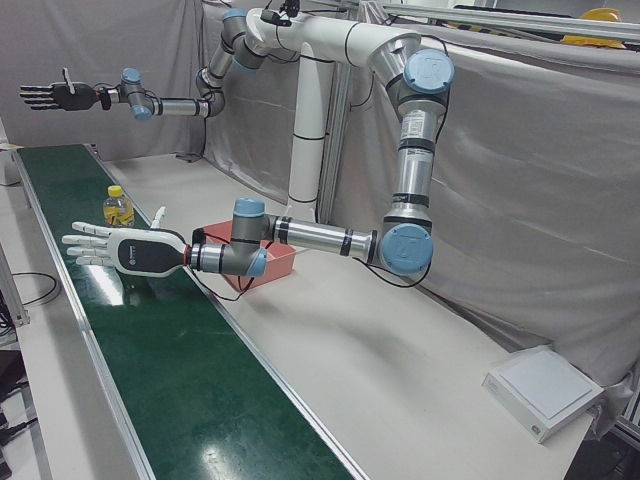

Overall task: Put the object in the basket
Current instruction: 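Close the left hand fingers around the juice bottle's upper body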

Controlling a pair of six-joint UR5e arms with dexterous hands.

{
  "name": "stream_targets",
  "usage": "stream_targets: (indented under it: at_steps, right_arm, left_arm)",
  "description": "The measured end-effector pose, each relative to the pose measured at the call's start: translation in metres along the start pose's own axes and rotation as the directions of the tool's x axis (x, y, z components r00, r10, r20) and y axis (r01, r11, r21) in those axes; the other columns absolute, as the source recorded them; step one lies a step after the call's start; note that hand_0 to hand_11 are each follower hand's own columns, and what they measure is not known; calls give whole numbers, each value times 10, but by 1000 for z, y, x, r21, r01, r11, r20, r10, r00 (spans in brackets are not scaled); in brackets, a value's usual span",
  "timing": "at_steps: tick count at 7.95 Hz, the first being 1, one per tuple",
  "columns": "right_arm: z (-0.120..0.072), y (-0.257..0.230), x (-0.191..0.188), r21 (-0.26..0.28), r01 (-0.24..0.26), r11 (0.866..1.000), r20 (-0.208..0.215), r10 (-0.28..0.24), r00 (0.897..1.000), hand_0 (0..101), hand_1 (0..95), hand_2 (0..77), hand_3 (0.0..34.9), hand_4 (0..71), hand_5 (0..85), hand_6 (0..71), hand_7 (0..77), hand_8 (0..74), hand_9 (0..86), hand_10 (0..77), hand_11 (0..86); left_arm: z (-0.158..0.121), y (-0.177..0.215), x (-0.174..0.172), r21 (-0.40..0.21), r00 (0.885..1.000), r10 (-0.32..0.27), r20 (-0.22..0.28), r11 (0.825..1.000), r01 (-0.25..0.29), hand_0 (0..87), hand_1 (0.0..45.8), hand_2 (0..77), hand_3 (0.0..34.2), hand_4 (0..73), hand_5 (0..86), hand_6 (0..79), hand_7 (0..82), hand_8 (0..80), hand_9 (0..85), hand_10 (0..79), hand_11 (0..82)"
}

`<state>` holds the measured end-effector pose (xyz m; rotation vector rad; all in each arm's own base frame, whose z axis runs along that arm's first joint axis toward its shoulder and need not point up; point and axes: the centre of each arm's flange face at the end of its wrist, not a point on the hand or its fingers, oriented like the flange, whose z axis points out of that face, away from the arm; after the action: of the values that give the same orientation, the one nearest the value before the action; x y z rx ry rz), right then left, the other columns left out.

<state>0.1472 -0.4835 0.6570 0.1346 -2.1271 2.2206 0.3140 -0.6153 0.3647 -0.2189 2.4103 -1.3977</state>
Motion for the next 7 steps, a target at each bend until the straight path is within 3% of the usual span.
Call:
stream_targets:
  at_steps: [5, 6, 7]
  right_arm:
    - [0, 0, 0, 0, -1, 1000, 0, 1, 1000, 4, 0, 5, 0, 0, 0, 0, 5, 0, 0, 0, 0]
    - [0, 0, 0, 0, -1, 1000, 0, 1, 1000, 2, 0, 5, 1, 0, 0, 0, 5, 0, 0, 0, 0]
    - [0, 0, 0, -1, 0, 1000, 0, 0, 1000, 2, 0, 5, 0, 0, 0, 0, 5, 0, 0, 0, 0]
  left_arm:
    - [27, 9, -8, -23, 999, 1, 33, 1000, 0, 540, 65, 0, 1, 109, 120, 5, 5, 5, 16, 27, 65]
    - [30, 10, -7, -26, 999, 0, 33, 1000, 1, 540, 104, 0, 2, 136, 213, 22, 5, 54, 82, 104, 158]
    - [32, 13, -6, -28, 1000, -3, 31, 1000, 3, 601, 104, 0, 0, 267, 404, 180, 158, 207, 240, 278, 355]
